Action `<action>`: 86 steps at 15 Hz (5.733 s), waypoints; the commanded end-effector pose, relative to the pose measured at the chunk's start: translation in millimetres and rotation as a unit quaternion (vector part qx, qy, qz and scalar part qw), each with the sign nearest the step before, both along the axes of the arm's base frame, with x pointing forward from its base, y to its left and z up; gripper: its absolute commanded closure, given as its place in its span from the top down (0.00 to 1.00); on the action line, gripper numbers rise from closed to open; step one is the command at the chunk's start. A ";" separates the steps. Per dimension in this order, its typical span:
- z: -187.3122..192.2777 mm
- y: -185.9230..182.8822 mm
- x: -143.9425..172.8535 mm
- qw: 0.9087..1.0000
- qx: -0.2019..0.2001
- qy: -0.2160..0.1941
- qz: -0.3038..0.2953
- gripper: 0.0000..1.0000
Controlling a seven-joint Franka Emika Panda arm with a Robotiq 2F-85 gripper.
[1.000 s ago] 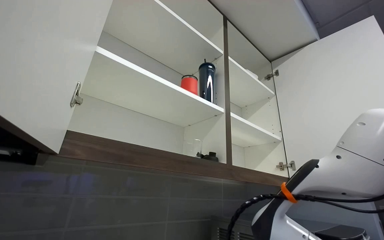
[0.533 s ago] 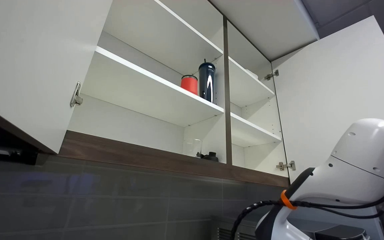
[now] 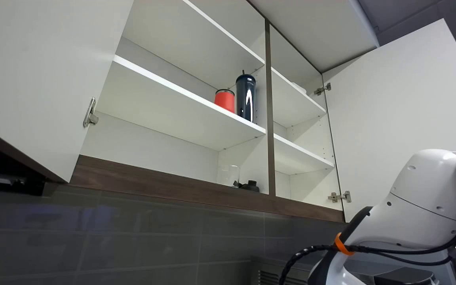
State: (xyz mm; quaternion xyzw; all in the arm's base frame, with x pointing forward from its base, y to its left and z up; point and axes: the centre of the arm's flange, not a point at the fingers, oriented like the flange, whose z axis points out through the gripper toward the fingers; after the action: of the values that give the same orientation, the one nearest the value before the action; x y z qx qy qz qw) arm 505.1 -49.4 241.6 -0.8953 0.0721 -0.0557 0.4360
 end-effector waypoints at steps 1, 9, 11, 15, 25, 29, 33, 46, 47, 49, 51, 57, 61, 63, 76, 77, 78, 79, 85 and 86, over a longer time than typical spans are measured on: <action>-10.5 -7.1 3.9 1.000 0.030 -0.008 -0.003 0.01; -8.6 -14.9 2.7 0.998 0.056 -0.027 0.009 0.01; -8.3 -17.6 2.5 0.997 0.067 -0.032 0.007 0.01; -6.1 -20.0 1.3 0.993 0.110 -0.044 0.010 0.01; -13.4 -18.7 -0.5 0.986 0.160 -0.037 0.011 0.01; -18.2 -20.6 -1.9 0.987 0.156 -0.032 0.006 0.01; -19.7 -23.5 -3.7 0.987 0.158 -0.032 0.002 0.01; -18.3 -27.5 -3.5 0.987 0.155 -0.034 -0.008 0.73; -18.0 -27.6 -3.5 0.987 0.155 -0.034 -0.009 0.83; -15.0 -27.6 -3.9 0.988 0.151 -0.038 -0.009 0.99; -8.8 -26.3 -5.1 0.989 0.138 -0.045 -0.010 1.00; 18.5 -24.7 -8.7 0.993 0.083 -0.079 -0.009 1.00; 41.6 -27.8 -8.3 0.993 0.031 -0.109 -0.024 1.00; 55.3 -26.7 -8.6 0.992 -0.003 -0.124 -0.031 1.00; 134.0 69.6 -52.6 0.973 -0.217 -0.079 0.018 1.00; 140.3 81.2 -57.3 0.970 -0.232 -0.073 0.021 1.00; 146.9 92.8 -62.3 0.966 -0.247 -0.066 0.019 1.00; 151.4 101.8 -66.8 0.963 -0.263 -0.060 0.020 1.00; 174.4 139.4 -78.9 0.943 -0.329 -0.048 -0.007 1.00; 176.1 141.4 -80.3 0.940 -0.337 -0.047 -0.012 1.00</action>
State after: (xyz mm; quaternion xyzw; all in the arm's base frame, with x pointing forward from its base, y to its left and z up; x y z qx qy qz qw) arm 439.1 83.6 410.2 -0.9828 0.0213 -0.1186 0.1402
